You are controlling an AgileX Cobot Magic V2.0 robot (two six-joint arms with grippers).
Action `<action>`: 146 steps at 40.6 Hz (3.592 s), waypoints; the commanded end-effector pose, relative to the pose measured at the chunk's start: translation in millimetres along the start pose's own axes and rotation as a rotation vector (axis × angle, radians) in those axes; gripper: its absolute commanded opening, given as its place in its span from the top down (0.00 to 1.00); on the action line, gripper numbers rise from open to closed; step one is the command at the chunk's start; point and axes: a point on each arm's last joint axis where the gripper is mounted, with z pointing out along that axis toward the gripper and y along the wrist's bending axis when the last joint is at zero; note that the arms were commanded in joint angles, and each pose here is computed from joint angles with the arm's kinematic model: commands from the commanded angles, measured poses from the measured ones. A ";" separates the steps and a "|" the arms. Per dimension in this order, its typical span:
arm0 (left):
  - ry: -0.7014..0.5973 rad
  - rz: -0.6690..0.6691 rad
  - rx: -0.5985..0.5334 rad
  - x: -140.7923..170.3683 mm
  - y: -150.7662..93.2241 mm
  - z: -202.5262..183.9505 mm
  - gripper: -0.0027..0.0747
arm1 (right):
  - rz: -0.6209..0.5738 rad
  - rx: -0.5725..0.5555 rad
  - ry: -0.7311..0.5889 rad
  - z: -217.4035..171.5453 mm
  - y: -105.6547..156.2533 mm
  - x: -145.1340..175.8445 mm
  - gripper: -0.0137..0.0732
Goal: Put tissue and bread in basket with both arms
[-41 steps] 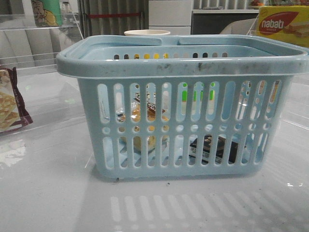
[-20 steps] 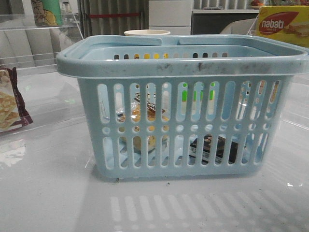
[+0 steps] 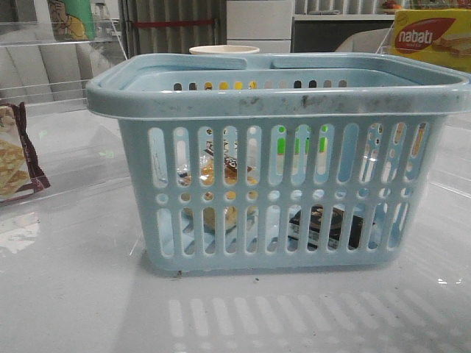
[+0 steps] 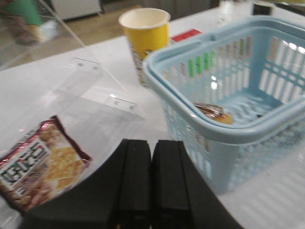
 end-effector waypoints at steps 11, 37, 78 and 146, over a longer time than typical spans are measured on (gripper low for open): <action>-0.292 -0.029 -0.299 70.6 2.7 -29.0 0.85 | -0.020 0.013 -0.093 -5.0 -1.4 -12.4 0.78; -0.370 -0.115 -0.378 128.8 4.2 -4.9 0.85 | -0.020 0.013 -0.093 -5.0 -1.4 -12.4 0.78; -0.379 -0.114 -0.383 127.9 4.5 -5.1 0.85 | -0.020 0.013 -0.098 -5.3 -1.4 -12.3 0.78; -0.379 -0.114 -0.383 127.9 4.5 -5.1 0.85 | 0.153 0.450 -0.735 41.4 -15.7 124.2 0.78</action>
